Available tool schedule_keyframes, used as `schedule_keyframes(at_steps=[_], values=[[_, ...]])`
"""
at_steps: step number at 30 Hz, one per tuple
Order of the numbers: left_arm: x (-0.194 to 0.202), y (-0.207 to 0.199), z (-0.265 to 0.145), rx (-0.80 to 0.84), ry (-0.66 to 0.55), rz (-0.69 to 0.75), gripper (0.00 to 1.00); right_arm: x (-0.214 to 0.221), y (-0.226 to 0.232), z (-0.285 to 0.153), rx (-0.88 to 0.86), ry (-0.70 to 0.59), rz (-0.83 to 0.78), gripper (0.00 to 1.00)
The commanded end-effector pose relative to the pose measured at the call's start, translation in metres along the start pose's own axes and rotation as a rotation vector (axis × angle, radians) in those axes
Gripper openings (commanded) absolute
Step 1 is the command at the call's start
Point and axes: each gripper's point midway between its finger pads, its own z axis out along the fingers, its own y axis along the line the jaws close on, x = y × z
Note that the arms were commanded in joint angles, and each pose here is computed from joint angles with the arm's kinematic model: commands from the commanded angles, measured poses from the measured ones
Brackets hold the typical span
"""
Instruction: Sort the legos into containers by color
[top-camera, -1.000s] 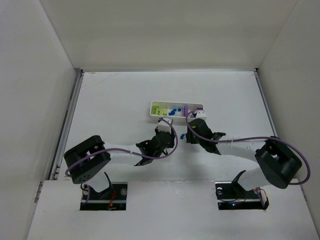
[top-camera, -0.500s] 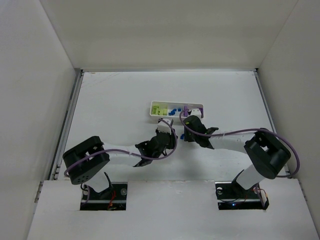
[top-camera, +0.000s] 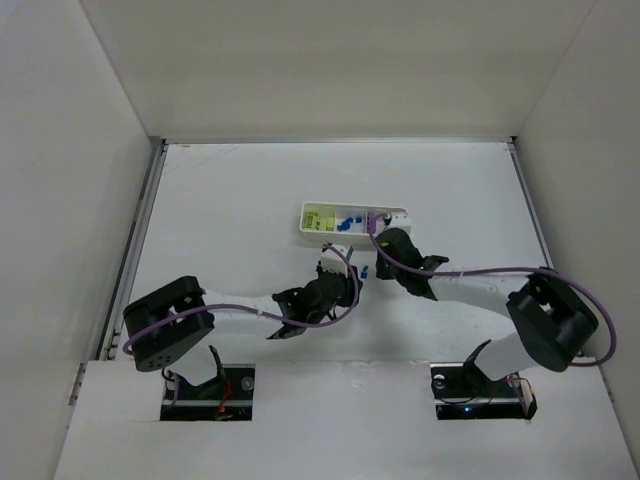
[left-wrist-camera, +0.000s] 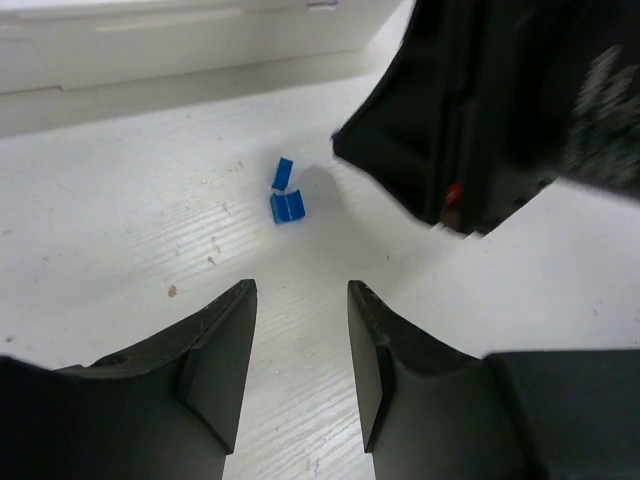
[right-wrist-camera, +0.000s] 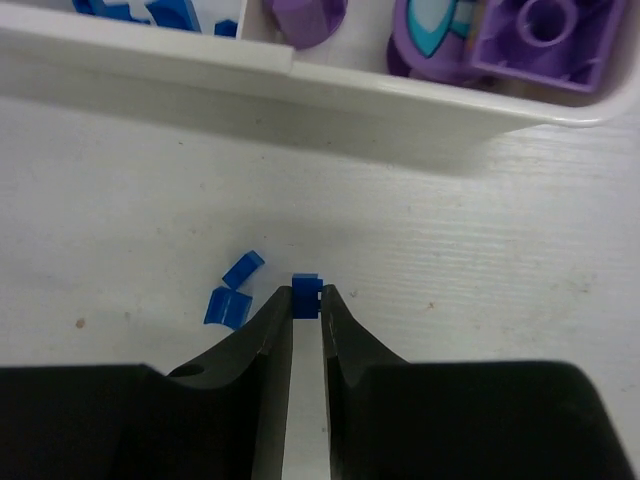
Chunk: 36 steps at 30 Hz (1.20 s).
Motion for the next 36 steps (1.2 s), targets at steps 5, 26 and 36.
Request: schedule_keyframes(at_steps=[5,26,36], values=[[-0.006,-0.009,0.008,-0.04,-0.032,-0.016,0.39,-0.074,0.008,-0.033,-0.091,-0.199,0.128,0.2],[0.015,-0.021,0.026,-0.076,-0.013,-0.032,0.43,-0.16,0.045,-0.025,-0.201,-0.334,0.193,0.49],[0.022,-0.003,0.048,-0.198,-0.018,0.111,0.43,-0.124,0.006,-0.062,-0.21,-0.381,0.246,0.48]])
